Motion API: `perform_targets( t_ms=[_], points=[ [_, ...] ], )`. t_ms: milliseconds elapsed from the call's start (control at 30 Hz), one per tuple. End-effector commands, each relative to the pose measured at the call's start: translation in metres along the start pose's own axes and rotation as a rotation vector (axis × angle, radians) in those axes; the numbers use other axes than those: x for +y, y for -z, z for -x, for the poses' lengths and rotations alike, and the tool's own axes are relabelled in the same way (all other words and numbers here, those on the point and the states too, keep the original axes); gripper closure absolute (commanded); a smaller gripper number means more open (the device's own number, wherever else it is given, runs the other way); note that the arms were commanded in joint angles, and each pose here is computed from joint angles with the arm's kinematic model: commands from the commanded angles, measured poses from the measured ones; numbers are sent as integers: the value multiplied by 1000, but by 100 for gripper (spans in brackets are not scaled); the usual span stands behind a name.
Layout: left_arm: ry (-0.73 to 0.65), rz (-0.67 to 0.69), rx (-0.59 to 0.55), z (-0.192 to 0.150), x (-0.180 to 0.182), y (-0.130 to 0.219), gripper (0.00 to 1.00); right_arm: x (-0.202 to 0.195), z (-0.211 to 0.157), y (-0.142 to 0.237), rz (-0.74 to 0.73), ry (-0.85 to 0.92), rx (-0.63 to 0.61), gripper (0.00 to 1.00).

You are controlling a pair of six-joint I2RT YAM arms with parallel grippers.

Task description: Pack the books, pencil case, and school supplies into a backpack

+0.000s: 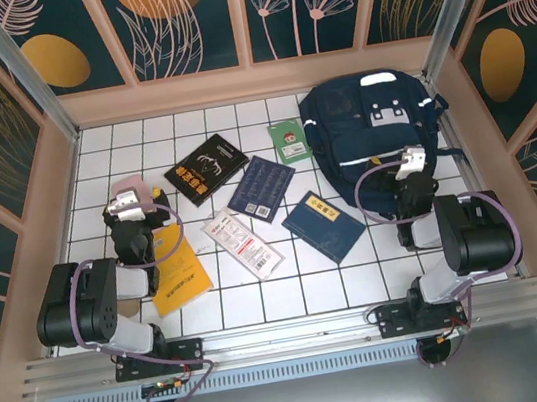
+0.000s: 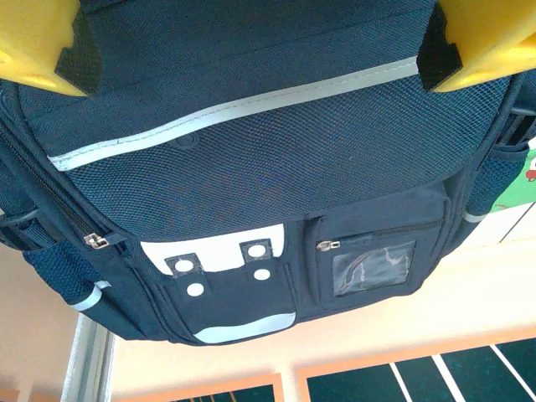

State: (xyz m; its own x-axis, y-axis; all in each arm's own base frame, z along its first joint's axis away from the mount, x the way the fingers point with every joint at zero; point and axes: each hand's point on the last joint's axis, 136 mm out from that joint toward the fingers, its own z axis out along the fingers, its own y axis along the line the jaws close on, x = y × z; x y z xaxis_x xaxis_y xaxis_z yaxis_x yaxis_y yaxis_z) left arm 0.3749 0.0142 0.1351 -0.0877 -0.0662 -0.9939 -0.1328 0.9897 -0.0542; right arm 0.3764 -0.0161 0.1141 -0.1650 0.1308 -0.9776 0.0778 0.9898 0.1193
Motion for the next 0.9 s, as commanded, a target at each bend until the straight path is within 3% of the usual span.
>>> perform_targets(
  t_ms=[0, 867],
  points=[
    [-13, 0, -13, 2, 1, 1, 1, 1, 8, 1, -1, 5, -30, 1],
    [-3, 10, -11, 4, 4, -1, 1, -1, 9, 1, 2, -2, -31, 1]
  ],
)
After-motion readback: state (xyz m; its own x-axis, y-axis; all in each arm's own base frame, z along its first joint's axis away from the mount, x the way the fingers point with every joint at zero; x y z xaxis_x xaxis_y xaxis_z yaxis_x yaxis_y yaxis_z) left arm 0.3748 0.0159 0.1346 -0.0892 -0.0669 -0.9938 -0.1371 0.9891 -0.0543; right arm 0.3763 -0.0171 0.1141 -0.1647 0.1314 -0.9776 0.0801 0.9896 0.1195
